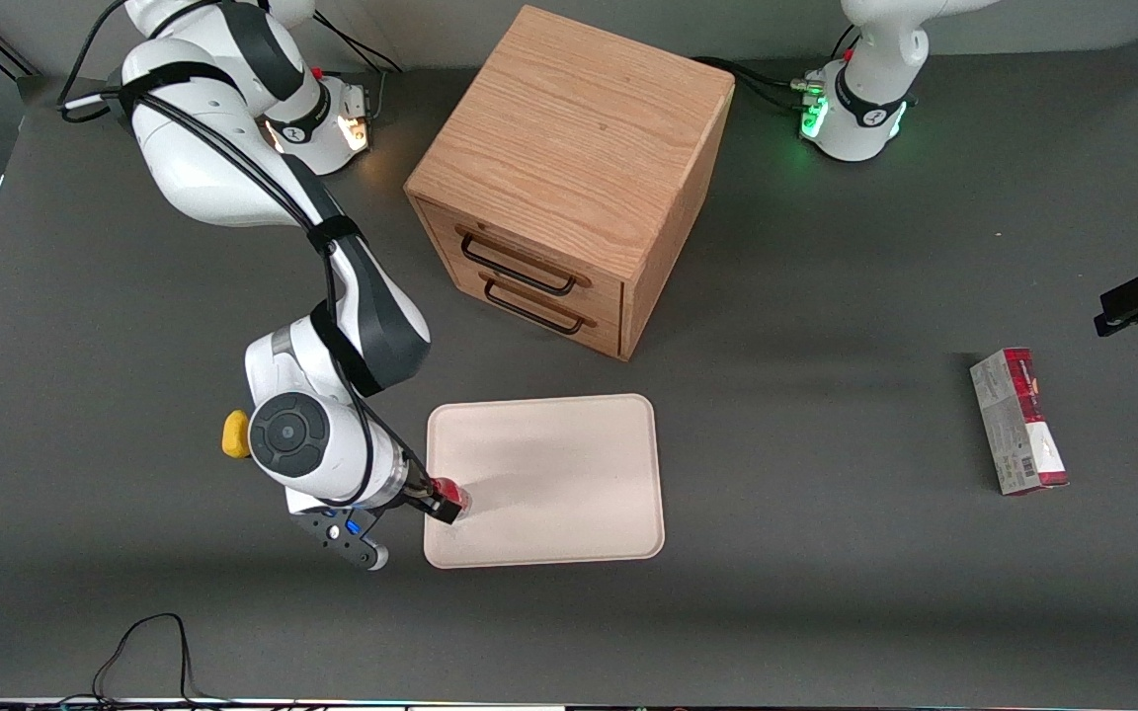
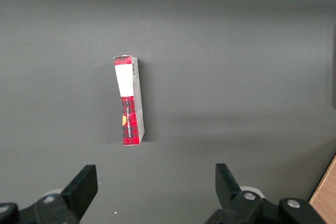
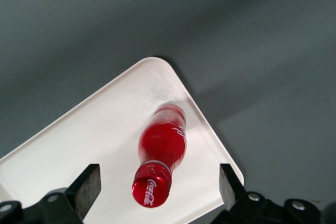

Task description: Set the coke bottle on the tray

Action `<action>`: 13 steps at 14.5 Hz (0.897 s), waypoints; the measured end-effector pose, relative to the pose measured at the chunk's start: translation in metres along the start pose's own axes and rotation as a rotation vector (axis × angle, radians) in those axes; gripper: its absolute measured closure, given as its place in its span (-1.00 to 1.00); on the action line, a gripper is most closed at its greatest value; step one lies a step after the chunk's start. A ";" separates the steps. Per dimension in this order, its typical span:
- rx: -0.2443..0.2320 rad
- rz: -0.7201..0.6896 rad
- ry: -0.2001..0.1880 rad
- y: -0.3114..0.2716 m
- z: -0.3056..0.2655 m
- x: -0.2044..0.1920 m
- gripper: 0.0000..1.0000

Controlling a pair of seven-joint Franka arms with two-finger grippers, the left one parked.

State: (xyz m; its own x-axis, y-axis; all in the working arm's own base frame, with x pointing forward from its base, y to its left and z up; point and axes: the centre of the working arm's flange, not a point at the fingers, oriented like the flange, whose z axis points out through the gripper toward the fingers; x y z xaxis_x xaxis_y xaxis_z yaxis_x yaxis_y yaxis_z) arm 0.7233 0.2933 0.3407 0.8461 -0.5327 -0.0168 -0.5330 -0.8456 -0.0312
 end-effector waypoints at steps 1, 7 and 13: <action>0.002 0.000 0.002 0.000 -0.002 0.000 -1.00; -0.064 -0.084 -0.043 0.031 -0.053 0.012 -1.00; -0.090 -0.303 -0.137 0.128 -0.153 0.019 -1.00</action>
State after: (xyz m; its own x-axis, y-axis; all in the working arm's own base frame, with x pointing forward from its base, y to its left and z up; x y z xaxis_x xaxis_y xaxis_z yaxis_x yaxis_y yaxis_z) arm 0.6708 0.1692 0.4891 0.9552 -0.2526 -0.1542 -0.2505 -0.9676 0.0331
